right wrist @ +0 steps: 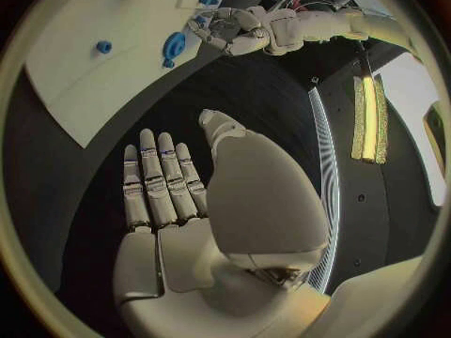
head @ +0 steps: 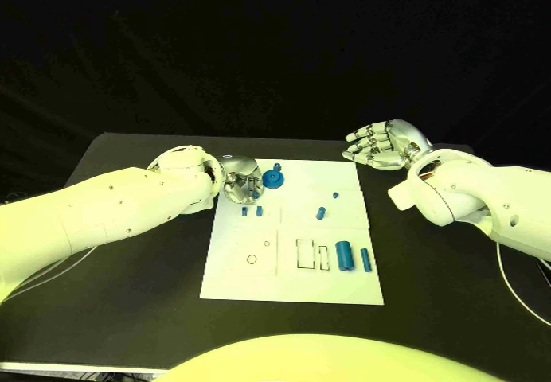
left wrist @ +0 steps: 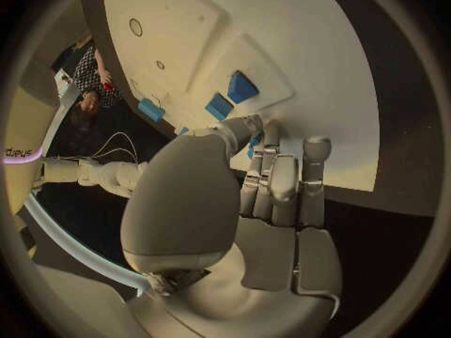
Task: Assemble the parts on the task board
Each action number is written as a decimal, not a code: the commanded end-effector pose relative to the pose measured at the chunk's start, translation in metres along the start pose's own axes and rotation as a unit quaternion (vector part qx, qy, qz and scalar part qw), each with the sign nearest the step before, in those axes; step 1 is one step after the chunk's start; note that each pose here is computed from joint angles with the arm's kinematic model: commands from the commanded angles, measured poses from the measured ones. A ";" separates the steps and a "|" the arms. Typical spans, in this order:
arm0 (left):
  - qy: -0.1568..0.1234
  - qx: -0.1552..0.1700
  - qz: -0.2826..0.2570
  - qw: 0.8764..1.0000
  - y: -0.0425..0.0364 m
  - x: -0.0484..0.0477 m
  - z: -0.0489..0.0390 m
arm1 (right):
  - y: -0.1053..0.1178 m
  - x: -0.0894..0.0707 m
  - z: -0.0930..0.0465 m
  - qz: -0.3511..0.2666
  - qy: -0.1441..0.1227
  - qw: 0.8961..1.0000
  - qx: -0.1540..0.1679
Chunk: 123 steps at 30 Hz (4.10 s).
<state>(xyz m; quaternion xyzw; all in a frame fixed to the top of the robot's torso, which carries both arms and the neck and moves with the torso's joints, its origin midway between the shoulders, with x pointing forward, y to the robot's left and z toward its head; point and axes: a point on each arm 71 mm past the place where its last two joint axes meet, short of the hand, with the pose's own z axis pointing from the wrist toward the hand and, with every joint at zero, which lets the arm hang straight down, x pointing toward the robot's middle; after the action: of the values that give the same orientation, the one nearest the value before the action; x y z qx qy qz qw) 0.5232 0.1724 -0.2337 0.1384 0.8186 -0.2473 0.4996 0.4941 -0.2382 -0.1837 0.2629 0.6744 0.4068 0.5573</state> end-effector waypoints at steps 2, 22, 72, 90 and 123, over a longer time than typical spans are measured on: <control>0.005 0.002 0.000 1.000 0.0000 0.0012 -0.0003 | 0.000 0.000 0.000 -0.006 0.005 1.000 -0.005; -0.011 -0.023 -0.009 1.000 0.0208 -0.0037 -0.0120 | -0.006 -0.003 0.002 -0.080 0.041 0.996 -0.016; -0.171 0.124 -0.590 0.779 0.0422 -0.0470 -0.0822 | -0.022 0.069 0.010 -0.419 0.144 0.893 -0.075; -0.164 0.124 -0.592 0.779 0.0415 -0.0461 -0.0820 | -0.026 0.076 0.014 -0.432 0.141 0.888 -0.069; -0.161 0.120 -0.589 0.782 0.0424 -0.0456 -0.0810 | -0.017 0.075 0.007 -0.434 0.081 0.893 -0.086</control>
<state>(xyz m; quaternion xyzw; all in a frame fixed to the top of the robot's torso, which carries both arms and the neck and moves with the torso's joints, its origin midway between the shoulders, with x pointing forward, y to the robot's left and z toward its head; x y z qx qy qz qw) 0.5040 0.2551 -0.1748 -0.3574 0.6122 -0.6029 0.3661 0.4844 -0.1848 -0.2422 -0.1395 0.7394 0.2021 0.6268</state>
